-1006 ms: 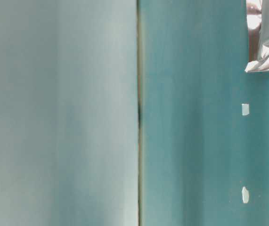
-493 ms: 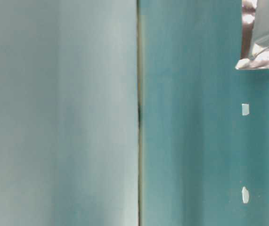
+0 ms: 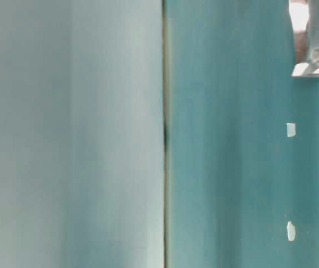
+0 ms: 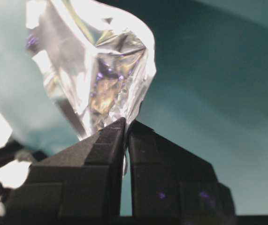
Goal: Hand over the silver zip bag and make it stand upright.
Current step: 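Lift the bag with the right gripper and carry it to table center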
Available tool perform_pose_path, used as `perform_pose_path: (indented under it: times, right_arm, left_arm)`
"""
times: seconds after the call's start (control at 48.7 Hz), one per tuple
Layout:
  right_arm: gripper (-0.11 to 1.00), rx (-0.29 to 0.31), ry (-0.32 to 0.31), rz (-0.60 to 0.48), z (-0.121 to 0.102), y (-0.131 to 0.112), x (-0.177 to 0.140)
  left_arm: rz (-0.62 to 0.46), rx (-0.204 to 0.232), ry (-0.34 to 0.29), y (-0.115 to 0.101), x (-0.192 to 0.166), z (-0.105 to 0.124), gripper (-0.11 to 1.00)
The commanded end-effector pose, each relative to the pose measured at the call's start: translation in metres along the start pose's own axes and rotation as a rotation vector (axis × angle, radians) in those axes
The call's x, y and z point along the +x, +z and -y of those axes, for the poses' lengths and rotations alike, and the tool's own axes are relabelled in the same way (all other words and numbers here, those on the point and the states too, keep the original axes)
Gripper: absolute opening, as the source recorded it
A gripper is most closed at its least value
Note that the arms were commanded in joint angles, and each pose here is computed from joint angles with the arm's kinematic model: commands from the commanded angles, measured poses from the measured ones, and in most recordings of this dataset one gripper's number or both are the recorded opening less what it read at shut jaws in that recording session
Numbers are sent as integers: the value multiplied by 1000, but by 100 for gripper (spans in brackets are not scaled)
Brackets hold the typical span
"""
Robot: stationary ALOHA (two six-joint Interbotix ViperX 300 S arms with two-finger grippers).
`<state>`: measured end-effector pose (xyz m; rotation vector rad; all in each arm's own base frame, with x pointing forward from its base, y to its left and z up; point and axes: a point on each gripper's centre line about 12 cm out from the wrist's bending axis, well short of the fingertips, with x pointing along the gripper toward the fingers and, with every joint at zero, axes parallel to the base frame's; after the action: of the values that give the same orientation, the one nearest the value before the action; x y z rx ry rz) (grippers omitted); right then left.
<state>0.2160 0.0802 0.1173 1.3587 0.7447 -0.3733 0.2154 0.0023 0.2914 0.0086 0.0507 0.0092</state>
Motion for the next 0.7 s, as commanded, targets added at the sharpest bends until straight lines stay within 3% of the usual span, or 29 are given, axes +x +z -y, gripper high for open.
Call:
perform_pose_path:
  times: [0.0, 0.144, 0.329, 0.555, 0.678]
  right_arm:
    - [3, -49, 50, -14, -18, 2, -7]
    - [3, -144, 70, -49, -37, 10, -20]
    - [3, -289, 37, -120, -60, 27, -40]
    - [3, -540, -93, -131, -86, 55, -63]
    - [3, -631, -163, -122, -97, 65, -74]
  left_arm:
    - [21, 5, 1, 8, 1, 0, 0]
    - [21, 3, 0, 8, 1, 0, 0]
    - [21, 6, 1, 8, 1, 0, 0]
    - [21, 6, 0, 8, 1, 0, 0]
    - [21, 6, 1, 8, 1, 0, 0]
